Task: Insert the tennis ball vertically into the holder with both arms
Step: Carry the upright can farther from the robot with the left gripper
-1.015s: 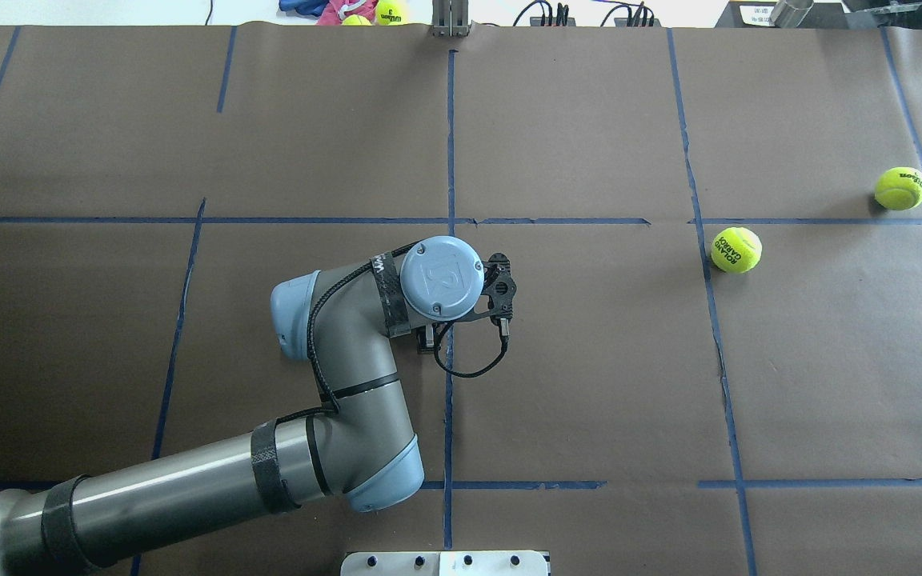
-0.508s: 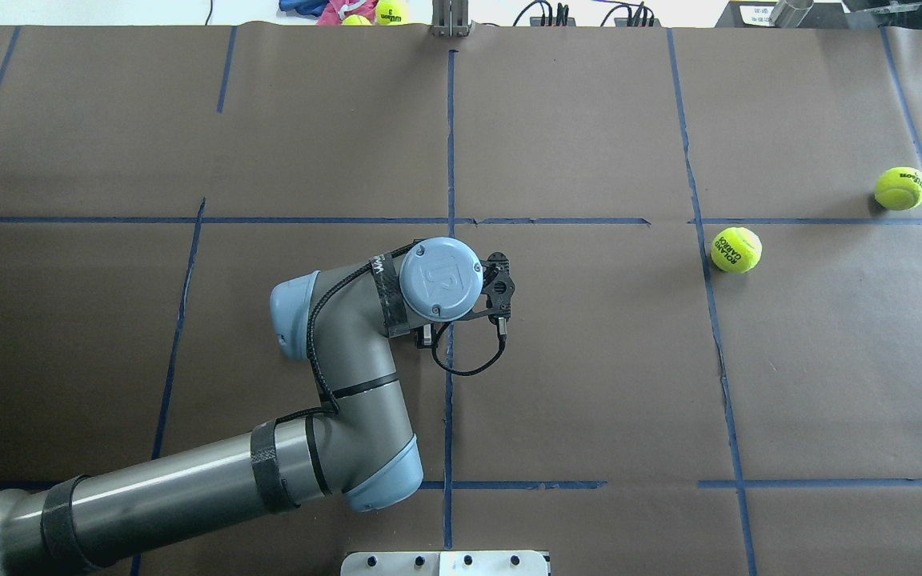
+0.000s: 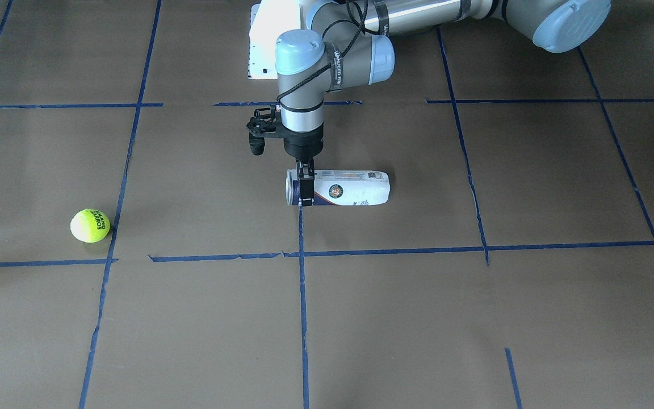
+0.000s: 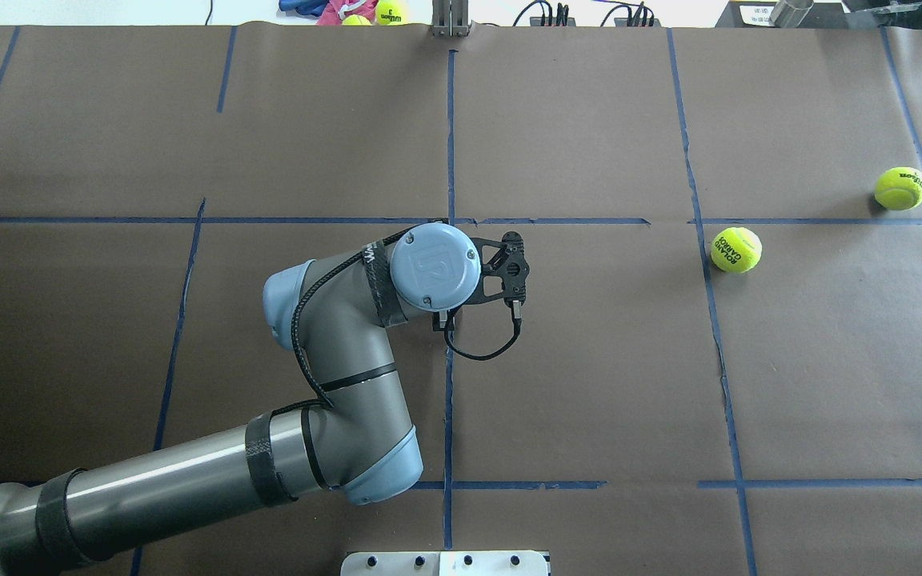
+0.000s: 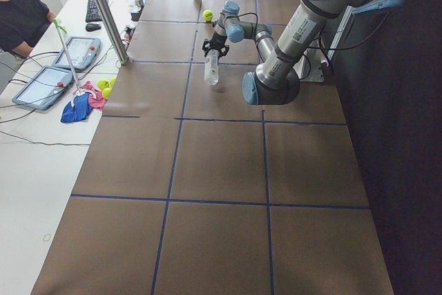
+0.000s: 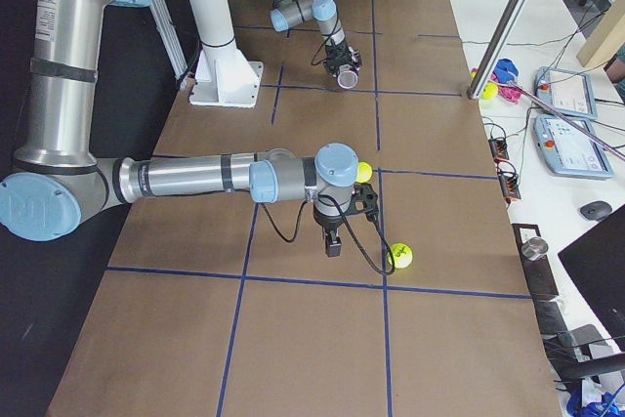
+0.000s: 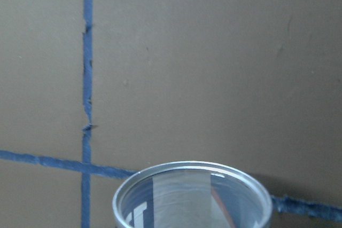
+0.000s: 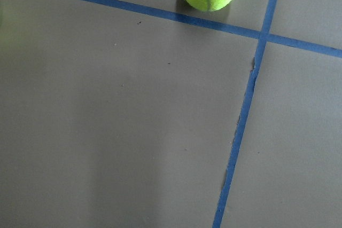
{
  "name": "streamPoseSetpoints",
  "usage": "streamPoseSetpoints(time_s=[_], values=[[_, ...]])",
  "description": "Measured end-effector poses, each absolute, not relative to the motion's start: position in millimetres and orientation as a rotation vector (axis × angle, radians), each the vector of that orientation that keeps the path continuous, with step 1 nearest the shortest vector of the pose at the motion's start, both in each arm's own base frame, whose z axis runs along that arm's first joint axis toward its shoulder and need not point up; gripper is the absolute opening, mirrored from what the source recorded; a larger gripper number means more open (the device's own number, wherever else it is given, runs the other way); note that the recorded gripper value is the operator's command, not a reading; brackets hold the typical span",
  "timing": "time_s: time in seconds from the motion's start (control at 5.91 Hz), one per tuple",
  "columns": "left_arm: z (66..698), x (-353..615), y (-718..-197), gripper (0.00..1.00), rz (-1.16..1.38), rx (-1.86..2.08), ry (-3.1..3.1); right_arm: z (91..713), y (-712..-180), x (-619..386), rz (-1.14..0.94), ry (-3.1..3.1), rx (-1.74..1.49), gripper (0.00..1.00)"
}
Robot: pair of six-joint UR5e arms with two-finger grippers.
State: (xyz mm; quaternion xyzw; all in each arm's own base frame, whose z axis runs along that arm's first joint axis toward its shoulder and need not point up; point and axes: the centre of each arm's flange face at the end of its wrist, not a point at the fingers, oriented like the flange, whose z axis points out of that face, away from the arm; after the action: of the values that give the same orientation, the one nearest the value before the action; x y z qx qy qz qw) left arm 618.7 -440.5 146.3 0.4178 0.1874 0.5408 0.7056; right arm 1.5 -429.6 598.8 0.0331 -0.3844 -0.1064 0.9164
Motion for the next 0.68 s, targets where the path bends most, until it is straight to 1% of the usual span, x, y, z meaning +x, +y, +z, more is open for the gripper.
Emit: streamPoseSetpoints(time_s=[0.51, 0.68], values=[[94.8, 562.3, -452.3, 0.77, 0.738, 1.249, 0.824, 595.9, -430.6, 0.1, -0.22, -0.809, 0.07, 1.0], [91.4, 541.8, -452.5, 0.78, 0.599, 1.327, 0.974, 594.6, -431.2, -0.5, -0.22, -0.816, 0.072, 1.0]])
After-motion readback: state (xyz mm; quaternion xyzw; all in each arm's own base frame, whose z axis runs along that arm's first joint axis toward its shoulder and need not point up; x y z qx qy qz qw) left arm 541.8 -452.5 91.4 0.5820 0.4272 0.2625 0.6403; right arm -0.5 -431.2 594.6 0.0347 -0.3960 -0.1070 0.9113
